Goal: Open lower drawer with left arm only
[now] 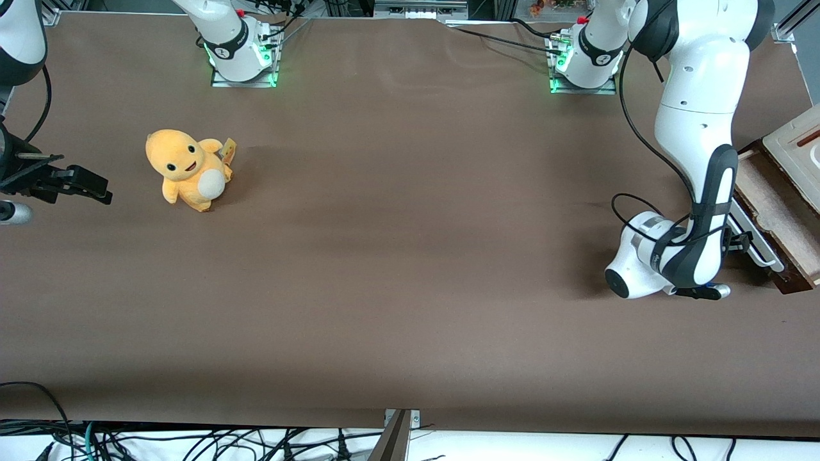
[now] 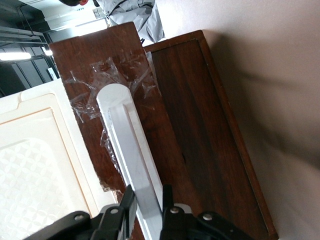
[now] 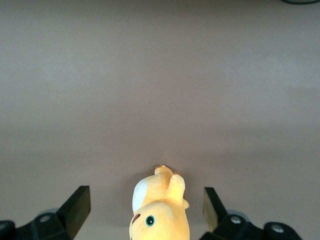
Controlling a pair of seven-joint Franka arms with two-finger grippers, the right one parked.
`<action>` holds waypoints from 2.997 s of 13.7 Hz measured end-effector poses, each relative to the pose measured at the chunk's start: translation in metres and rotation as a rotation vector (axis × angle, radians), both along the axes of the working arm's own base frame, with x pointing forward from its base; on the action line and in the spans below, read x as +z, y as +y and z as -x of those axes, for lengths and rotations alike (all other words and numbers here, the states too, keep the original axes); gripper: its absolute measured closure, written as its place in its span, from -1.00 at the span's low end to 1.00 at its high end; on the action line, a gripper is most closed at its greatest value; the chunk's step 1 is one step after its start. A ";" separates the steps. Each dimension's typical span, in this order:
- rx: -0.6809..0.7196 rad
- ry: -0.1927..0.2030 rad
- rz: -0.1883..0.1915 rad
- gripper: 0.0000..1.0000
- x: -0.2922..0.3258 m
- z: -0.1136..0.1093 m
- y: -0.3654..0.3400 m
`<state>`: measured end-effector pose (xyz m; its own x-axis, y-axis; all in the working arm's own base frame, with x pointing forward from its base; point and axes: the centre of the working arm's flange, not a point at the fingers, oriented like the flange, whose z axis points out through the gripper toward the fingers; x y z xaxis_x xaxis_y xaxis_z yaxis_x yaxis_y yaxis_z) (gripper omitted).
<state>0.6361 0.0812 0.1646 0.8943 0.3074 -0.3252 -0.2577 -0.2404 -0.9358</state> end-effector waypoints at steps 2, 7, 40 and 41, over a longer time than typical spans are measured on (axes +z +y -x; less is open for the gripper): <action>-0.002 0.000 0.000 0.51 0.000 0.000 -0.001; -0.004 -0.004 0.002 0.51 0.000 -0.001 -0.002; 0.190 -0.200 0.463 -1.00 0.070 -0.033 -0.125; 0.222 -0.230 0.521 -1.00 0.083 -0.038 -0.131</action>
